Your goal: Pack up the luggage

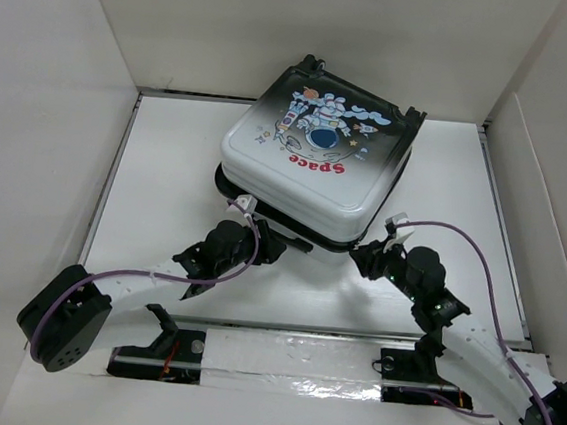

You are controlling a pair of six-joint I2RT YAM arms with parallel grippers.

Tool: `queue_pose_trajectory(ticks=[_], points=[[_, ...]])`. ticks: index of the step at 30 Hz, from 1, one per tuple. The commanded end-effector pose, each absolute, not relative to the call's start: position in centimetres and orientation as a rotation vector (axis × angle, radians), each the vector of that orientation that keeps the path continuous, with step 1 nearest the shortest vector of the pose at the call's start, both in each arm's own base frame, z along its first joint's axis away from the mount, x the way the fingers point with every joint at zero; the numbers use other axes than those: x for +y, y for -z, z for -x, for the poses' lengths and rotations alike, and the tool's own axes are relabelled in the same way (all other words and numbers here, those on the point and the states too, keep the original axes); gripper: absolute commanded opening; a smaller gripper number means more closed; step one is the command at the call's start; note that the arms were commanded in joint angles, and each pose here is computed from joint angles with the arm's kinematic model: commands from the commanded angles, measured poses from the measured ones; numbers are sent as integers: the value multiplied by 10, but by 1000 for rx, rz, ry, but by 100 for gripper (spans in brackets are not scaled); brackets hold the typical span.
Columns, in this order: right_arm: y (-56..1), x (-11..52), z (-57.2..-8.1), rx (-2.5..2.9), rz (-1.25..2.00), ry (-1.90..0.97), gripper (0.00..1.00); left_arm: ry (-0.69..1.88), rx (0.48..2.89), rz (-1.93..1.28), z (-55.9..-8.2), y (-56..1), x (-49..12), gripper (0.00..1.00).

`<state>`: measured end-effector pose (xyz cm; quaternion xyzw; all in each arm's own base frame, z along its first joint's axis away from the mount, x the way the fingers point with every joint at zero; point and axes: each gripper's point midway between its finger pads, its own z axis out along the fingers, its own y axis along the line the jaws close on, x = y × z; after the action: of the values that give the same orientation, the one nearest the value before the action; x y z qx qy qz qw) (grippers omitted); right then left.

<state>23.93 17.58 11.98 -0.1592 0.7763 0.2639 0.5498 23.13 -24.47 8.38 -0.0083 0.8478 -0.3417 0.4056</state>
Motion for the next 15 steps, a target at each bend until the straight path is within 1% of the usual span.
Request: queue_pose_trajectory(ticks=[1, 2, 7, 8, 10, 11, 15], points=[[-174, 187, -255, 1652, 340, -676, 38, 937, 2057, 15, -239, -110, -258, 46], [-175, 187, -255, 1641, 332, -679, 32, 938, 2058, 12, -239, -110, -258, 46], [-184, 185, -257, 1603, 312, -672, 14, 948, 2059, -7, -235, -110, -262, 46], [-189, 184, -257, 1586, 304, -674, 9, 949, 2057, -7, -235, -110, -263, 46], [-190, 185, -255, 1579, 301, -681, 4, 966, 2059, -30, -230, -111, -270, 45], [-189, 184, -254, 1584, 300, -681, 0, 968, 2061, -41, -228, -111, -273, 45], [-180, 187, -242, 1617, 324, -693, 0, 983, 2044, -68, -228, -120, -290, 45]])
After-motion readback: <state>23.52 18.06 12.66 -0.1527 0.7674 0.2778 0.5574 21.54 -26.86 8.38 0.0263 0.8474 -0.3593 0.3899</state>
